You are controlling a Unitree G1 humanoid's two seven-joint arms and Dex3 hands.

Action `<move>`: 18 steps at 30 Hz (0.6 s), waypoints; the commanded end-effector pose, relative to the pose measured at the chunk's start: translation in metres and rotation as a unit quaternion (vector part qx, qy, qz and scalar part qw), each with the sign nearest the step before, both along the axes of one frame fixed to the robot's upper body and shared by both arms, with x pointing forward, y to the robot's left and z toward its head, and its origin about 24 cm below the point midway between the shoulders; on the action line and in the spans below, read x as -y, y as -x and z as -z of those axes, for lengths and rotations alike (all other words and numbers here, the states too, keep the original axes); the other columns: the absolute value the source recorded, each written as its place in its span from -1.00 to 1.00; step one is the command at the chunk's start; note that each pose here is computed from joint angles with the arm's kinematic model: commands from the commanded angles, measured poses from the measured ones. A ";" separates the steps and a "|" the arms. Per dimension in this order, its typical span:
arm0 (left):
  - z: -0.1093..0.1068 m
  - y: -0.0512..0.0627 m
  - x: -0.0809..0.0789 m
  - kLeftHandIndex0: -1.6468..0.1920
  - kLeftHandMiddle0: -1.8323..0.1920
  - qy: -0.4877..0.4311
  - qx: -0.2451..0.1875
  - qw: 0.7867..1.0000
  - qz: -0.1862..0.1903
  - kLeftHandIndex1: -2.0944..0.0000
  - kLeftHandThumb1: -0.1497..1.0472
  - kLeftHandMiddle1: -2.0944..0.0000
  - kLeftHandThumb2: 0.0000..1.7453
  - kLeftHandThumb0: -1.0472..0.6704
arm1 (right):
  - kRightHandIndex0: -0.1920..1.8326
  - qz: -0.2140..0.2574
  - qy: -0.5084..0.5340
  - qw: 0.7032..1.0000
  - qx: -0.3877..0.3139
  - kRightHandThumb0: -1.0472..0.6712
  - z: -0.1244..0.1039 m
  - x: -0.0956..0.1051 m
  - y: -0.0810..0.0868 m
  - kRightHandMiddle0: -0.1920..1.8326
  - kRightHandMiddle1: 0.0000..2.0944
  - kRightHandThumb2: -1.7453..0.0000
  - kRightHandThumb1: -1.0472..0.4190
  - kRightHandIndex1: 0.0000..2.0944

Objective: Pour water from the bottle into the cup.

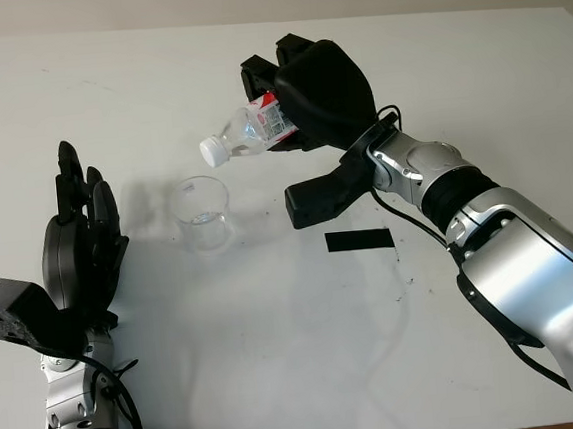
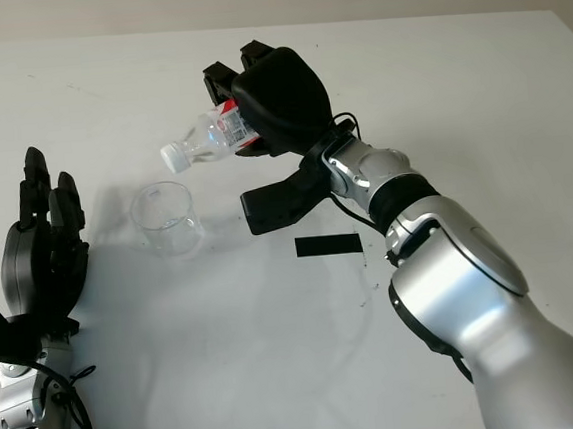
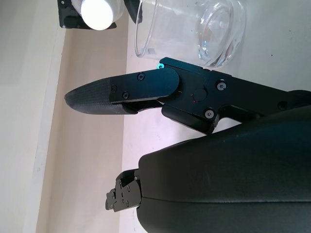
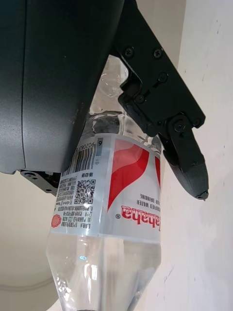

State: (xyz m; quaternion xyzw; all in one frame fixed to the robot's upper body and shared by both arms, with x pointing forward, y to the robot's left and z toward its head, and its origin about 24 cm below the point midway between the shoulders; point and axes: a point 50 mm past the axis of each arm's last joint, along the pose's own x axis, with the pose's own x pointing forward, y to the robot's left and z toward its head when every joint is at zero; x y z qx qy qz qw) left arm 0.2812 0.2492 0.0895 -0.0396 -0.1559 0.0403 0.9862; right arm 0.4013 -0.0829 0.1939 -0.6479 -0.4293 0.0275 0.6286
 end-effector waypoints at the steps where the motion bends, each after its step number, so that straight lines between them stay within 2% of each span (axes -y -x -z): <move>1: 0.006 0.001 0.003 1.00 1.00 0.005 -0.008 1.000 0.000 1.00 1.00 1.00 -0.39 -0.63 | 0.34 -0.014 -0.012 0.999 0.029 -0.29 -0.018 -0.005 0.000 0.01 1.00 0.65 -1.00 1.00; 14: 0.007 0.001 0.002 1.00 1.00 0.002 -0.010 1.000 -0.001 1.00 1.00 1.00 -0.38 -0.64 | 0.37 -0.037 0.041 0.992 0.112 -0.33 -0.019 -0.011 0.005 0.05 1.00 0.70 -1.00 1.00; 18: 0.007 0.002 0.002 1.00 1.00 0.005 -0.009 1.000 -0.003 1.00 1.00 1.00 -0.39 -0.64 | 0.37 -0.043 0.051 0.990 0.124 -0.35 -0.018 -0.012 0.006 0.05 1.00 0.66 -1.00 1.00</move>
